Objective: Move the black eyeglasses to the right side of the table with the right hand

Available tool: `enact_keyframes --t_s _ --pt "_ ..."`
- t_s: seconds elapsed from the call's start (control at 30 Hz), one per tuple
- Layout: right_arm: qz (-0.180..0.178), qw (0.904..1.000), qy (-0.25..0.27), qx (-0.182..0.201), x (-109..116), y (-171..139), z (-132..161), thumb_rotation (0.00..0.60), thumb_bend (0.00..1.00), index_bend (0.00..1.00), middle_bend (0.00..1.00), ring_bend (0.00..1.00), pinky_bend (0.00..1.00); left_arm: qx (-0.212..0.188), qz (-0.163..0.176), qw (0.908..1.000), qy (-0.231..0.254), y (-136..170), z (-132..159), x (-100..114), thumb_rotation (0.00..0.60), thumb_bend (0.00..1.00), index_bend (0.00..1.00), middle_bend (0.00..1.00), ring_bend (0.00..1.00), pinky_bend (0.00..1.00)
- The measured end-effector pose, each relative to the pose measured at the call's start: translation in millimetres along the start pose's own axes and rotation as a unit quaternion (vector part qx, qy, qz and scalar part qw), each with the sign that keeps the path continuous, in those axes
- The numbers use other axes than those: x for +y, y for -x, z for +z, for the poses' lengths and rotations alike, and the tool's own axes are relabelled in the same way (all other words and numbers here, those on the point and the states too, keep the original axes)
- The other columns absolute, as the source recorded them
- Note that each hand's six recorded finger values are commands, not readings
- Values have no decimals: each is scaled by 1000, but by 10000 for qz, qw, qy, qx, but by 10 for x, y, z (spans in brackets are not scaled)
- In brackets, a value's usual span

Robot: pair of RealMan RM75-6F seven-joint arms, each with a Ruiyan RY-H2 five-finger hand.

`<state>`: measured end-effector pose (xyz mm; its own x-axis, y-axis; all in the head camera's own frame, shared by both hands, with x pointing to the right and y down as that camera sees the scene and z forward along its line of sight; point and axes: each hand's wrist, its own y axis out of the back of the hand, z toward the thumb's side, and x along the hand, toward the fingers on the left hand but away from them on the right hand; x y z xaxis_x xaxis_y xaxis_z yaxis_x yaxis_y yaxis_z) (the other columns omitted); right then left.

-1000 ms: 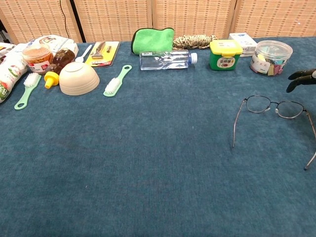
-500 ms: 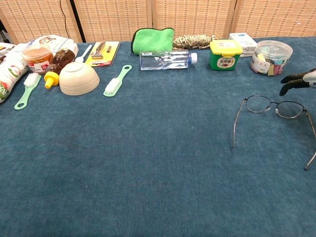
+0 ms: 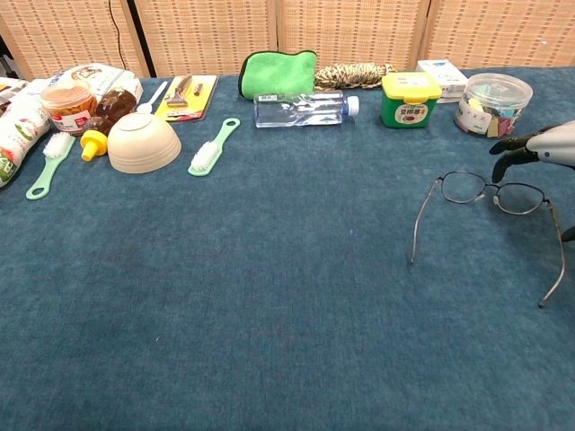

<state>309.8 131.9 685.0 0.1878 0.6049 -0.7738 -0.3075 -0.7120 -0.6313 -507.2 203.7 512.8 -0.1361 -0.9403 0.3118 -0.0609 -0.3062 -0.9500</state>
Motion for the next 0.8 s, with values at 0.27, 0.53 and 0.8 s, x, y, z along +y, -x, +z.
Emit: enact_keyframes --t_s 0.27,0.53,0.8 --pt "-6 10000 21 -22 6 63 78 600 24 380 0 0 0 17 -33 10000 14 -2 -20 -23 570 245 58 0 0 0" --pt "-79 9999 102 -25 64 189 174 600 24 498 50 0 0 40 -22 10000 6 15 -38 -21 569 245 58 0 0 0" --pt "-116 9997 203 -68 86 271 192 600 24 634 173 5 3 43 -33 10000 1 15 -36 -26 571 244 58 0 0 0"
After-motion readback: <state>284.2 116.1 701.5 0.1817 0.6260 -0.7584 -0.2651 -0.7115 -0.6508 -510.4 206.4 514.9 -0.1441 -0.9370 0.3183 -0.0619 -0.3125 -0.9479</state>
